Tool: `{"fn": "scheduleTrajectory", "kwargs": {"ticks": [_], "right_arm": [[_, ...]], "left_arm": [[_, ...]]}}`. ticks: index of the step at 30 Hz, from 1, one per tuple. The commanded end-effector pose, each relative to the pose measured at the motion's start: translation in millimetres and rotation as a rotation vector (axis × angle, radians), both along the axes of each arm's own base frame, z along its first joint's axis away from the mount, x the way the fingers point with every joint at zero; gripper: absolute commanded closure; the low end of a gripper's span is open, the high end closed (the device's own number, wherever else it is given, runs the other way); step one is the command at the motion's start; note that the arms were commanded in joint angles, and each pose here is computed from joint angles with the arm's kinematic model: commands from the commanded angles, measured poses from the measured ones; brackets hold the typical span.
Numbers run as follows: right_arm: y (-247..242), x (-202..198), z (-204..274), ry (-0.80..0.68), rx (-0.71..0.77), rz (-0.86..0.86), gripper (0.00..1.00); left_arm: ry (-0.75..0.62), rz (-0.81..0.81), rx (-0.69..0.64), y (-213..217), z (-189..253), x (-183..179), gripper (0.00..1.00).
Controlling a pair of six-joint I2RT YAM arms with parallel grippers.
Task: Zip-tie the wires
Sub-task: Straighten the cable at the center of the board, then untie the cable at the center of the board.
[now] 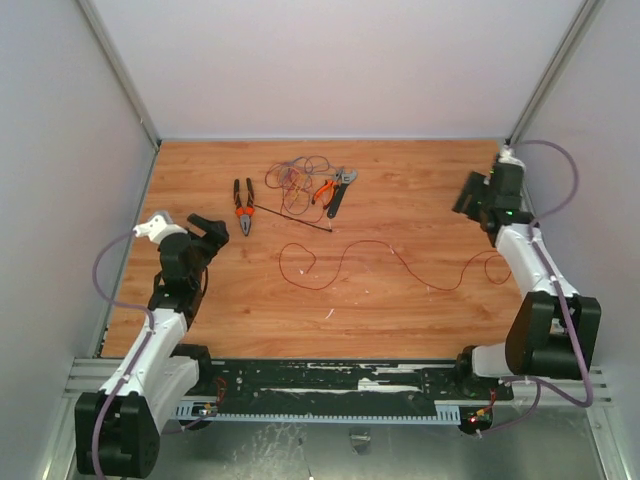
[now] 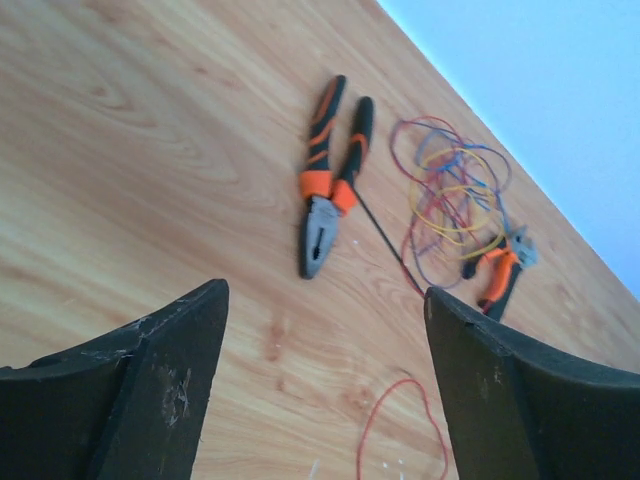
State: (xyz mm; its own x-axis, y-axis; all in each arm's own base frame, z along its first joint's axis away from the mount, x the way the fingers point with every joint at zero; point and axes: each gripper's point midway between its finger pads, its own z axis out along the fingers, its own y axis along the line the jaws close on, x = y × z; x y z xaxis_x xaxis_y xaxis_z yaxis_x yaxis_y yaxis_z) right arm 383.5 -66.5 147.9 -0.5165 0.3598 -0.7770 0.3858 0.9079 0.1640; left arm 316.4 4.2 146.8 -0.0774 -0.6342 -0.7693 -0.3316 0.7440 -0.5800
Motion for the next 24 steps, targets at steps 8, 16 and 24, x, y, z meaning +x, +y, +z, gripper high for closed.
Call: {"fn": "scheduleTrajectory", "kwargs": {"ticks": [8, 16, 24], "right_arm": [[260, 71, 10, -0.123, 0.2, 0.587, 0.34], [364, 125, -31, -0.065, 0.113, 0.787, 0.34], [396, 138, -61, -0.049, 0.08, 0.884, 0.38]], "left_arm": [[-0.021, -0.37, 0.029, -57, 51, 13, 0.02], [-0.016, -0.475, 0.017, -74, 53, 6, 0.02], [-0.009, -0.476, 0.024, -74, 49, 7, 0.02]]}}
